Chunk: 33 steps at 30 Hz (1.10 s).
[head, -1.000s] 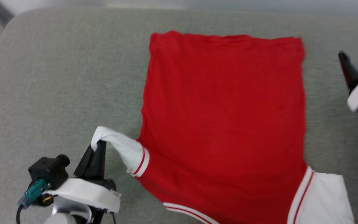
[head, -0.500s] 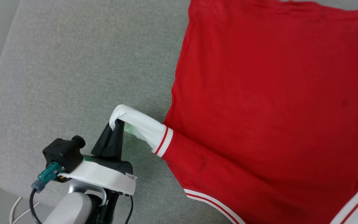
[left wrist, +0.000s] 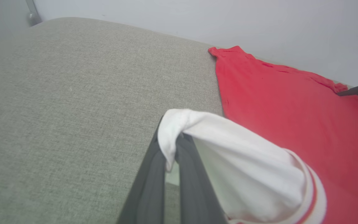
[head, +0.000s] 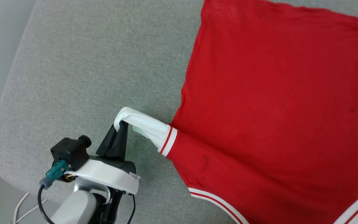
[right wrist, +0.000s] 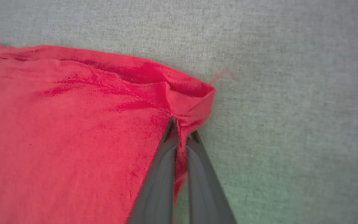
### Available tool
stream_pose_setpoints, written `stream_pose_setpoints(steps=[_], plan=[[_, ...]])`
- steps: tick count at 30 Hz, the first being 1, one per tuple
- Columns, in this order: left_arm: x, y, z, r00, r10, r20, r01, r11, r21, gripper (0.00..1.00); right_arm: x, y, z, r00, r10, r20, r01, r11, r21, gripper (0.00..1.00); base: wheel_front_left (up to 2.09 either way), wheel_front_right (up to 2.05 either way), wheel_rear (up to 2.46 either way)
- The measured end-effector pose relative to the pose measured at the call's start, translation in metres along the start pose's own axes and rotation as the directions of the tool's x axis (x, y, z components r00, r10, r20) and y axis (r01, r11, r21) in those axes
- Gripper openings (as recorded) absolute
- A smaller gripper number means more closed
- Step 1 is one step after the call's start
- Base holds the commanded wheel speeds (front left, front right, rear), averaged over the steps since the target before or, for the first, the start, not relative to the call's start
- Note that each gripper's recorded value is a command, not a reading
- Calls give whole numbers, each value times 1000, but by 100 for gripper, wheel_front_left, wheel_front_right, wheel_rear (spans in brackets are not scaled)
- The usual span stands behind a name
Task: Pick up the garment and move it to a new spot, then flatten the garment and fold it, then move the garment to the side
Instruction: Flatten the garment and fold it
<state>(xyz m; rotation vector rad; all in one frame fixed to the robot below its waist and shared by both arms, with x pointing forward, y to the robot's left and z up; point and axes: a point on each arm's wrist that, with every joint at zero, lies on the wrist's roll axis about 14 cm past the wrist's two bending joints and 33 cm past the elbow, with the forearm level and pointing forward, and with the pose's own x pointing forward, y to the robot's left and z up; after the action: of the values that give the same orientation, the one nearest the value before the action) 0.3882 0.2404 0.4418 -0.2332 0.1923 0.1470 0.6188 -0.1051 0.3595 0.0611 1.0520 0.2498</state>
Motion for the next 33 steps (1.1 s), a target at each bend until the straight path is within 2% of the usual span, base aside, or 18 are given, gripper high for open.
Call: stream_pose_setpoints(steps=[4, 9, 16, 20, 24, 29, 33], plan=[[-13, 3, 3, 1000, 8, 6, -8, 1000, -4, 0, -26, -4, 7, 998, -38, 39, 40, 998, -53, 0, 0, 0, 0], [-29, 9, 11, 999, 34, 24, -34, 999, -14, 0, -77, -12, 24, 985, -61, 163, 78, 992, -102, 0, 0, 0, 0], [-44, 15, 9, 999, 52, -6, -53, 998, -20, 0, -145, -49, -6, 962, -111, 247, 139, 986, -95, 0, 0, 0, 0], [-47, 14, 9, 999, 39, -23, -39, 999, -3, 0, -177, -75, -47, 953, -151, 262, 172, 983, -60, 0, 0, 0, 0], [-50, 8, 6, 999, 17, -42, -17, 1000, -1, 0, -203, -94, -103, 950, -188, 249, 198, 980, -14, 0, 0, 0, 0], [-55, -4, 3, 997, -26, -68, 26, 1000, 1, 0, -225, -109, -190, 954, -224, 197, 205, 972, 112, 0, 0, 0, 0], [-56, -11, 0, 995, -54, -87, 55, 998, 8, 0, -232, -110, -257, 958, -251, 139, 218, 952, 214, 0, 0, 0, 0]])
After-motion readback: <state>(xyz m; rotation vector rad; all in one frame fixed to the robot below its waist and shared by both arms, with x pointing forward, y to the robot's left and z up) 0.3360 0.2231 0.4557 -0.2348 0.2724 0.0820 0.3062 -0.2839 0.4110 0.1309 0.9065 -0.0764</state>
